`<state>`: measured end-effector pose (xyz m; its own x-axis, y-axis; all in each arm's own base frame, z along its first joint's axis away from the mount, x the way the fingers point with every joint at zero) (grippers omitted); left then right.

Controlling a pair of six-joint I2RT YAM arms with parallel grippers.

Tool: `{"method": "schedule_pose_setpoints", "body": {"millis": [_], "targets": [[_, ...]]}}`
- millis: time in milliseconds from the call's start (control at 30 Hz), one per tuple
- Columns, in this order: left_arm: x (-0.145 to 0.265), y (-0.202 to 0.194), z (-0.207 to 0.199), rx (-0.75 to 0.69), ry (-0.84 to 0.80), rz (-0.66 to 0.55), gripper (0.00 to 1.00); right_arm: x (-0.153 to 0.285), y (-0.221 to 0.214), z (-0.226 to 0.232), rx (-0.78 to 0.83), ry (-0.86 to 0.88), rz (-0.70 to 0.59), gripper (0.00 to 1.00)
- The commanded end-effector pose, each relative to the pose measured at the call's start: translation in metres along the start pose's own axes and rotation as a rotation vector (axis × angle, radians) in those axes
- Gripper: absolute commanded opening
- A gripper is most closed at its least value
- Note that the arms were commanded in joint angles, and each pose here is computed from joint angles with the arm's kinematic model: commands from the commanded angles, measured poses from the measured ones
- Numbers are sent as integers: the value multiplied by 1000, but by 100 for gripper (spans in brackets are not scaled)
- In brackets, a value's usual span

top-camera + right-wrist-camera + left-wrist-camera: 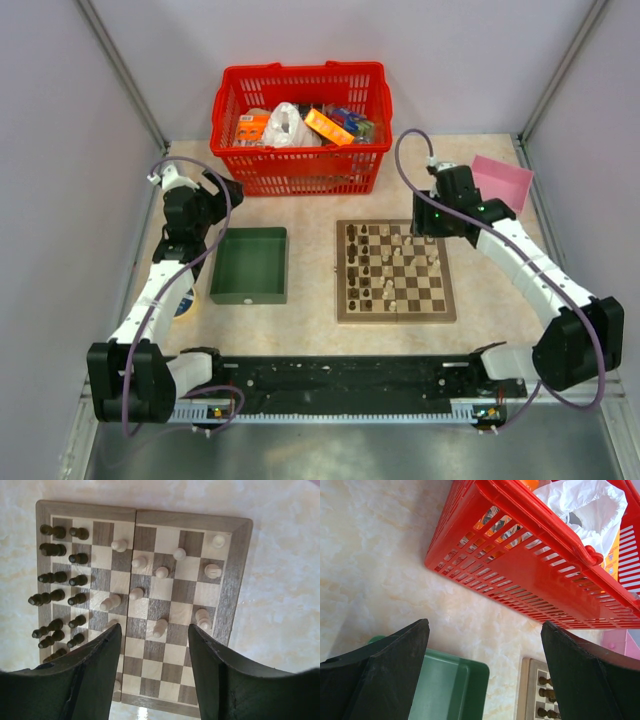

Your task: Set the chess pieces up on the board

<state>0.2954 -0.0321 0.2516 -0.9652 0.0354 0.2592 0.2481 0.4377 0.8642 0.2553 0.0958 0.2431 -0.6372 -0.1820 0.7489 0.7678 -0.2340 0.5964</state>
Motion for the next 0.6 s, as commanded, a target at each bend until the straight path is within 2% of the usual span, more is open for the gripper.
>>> {"method": "schedule_pose_setpoints", "body": {"millis": [0,333,467,567], "targets": [[0,6,-2,11,-32,-44,99,-11,-13,9,47,-27,55,55],[3,8,-3,5,-26,-54,99,-43,-42,1,48,-100,190,45],[1,7,-3,9,-31,-46,99,-51,-48,1,51,-89,225,38],[1,8,-3,8,-34,-46,99,-54,-50,3,51,-71,229,37]]}}
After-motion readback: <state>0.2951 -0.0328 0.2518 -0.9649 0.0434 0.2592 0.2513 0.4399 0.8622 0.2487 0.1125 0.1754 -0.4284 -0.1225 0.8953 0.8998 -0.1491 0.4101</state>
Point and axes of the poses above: each gripper's point midway between its finger pads, its own x axis back along the fingers, its own z axis along the line the jaws close on, y = z × x, the point moved 10 cm from there along x, back along the fingers, and after that the axes turned 13 degrees about -x, right-handed, at the moved point
